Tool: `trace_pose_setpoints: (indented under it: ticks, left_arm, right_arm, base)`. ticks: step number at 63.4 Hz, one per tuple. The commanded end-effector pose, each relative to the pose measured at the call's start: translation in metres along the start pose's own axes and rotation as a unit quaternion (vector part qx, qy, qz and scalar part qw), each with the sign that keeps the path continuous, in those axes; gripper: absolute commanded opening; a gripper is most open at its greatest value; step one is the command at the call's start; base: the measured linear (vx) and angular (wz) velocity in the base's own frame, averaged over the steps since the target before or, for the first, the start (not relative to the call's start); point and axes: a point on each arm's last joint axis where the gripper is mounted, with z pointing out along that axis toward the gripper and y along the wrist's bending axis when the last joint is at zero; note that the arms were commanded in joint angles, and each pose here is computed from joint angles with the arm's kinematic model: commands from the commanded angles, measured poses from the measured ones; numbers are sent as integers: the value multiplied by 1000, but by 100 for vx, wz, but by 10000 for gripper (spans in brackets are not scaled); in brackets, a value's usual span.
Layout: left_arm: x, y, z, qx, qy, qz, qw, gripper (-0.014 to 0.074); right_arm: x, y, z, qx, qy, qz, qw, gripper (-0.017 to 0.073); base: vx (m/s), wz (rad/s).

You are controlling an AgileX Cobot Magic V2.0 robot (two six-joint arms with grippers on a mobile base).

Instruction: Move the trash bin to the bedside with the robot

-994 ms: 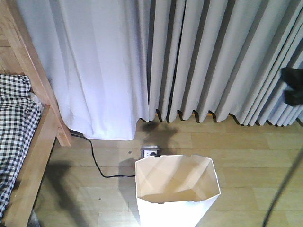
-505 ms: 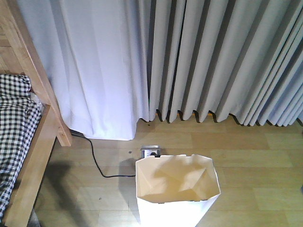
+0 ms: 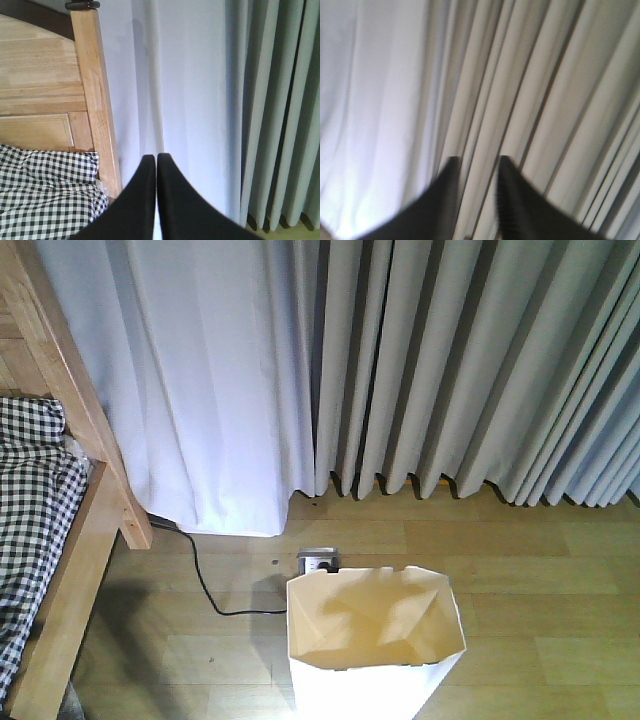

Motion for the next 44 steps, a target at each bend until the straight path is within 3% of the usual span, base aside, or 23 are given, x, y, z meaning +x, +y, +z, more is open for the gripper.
trace_pose_setpoints:
  ticks: [1, 21, 34, 44]
  left_arm:
    - [-15, -1, -2, 3, -51, -3, 999, -6]
    - [-15, -1, -2, 3, -51, -3, 999, -6]
    - [-15, -1, -2, 3, -51, -3, 999, -6]
    - [-15, -1, -2, 3, -51, -3, 999, -6]
  right_arm:
    - [-17, -8, -2, 38, -56, 5, 998, -15]
    - [-18, -8, -2, 40, -58, 5, 997, -9]
    - [-17, -9, -2, 44, -54, -21, 997, -9]
    - [-15, -9, -2, 45, -42, -22, 998, -9]
  base:
    - [0, 0]
    - [0, 0]
    - [0, 0]
    - [0, 0]
